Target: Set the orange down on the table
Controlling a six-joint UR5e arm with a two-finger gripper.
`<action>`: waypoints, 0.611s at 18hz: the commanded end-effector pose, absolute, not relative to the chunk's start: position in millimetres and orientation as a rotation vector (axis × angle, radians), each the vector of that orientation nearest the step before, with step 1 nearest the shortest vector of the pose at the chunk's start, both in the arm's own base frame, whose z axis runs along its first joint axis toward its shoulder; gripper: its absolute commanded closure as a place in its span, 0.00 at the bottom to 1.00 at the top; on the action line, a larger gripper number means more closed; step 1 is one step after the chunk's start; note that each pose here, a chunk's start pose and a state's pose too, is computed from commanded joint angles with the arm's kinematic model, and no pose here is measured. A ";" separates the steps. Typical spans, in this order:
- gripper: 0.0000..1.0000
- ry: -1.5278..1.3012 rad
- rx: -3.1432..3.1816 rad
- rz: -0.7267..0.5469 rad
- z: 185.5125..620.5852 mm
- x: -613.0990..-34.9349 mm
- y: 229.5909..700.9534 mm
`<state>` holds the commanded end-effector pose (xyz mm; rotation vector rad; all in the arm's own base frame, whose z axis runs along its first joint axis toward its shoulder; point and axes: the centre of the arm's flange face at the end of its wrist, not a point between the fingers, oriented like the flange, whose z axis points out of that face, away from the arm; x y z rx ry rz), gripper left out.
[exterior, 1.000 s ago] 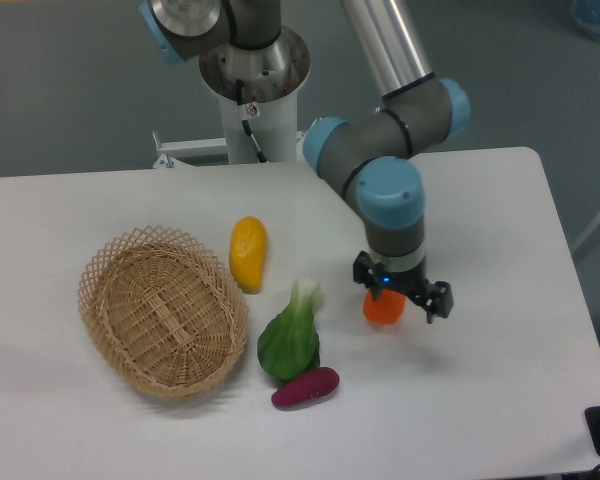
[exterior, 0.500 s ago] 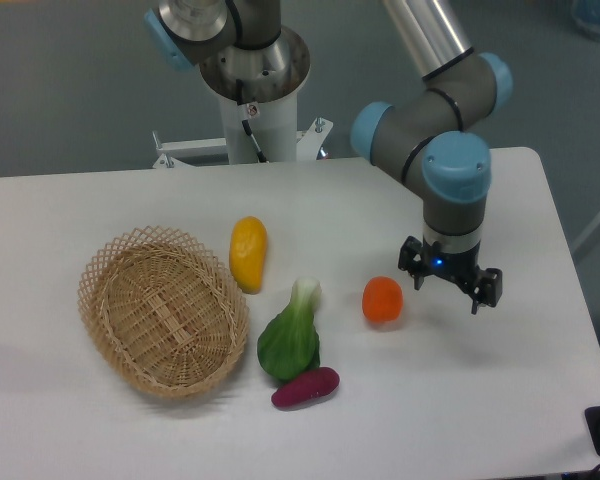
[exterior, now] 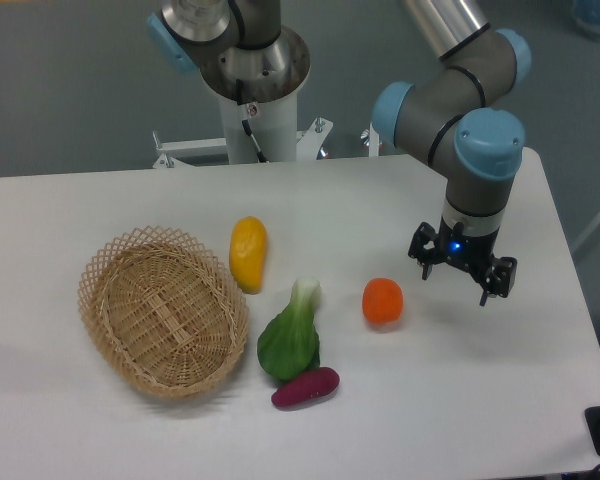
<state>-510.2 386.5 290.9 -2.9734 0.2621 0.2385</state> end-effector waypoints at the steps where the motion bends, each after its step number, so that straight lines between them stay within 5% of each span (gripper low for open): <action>1: 0.00 0.262 -2.971 0.247 294.2 -511.1 385.9; 11: 0.00 0.371 -2.994 0.177 315.3 -520.3 374.9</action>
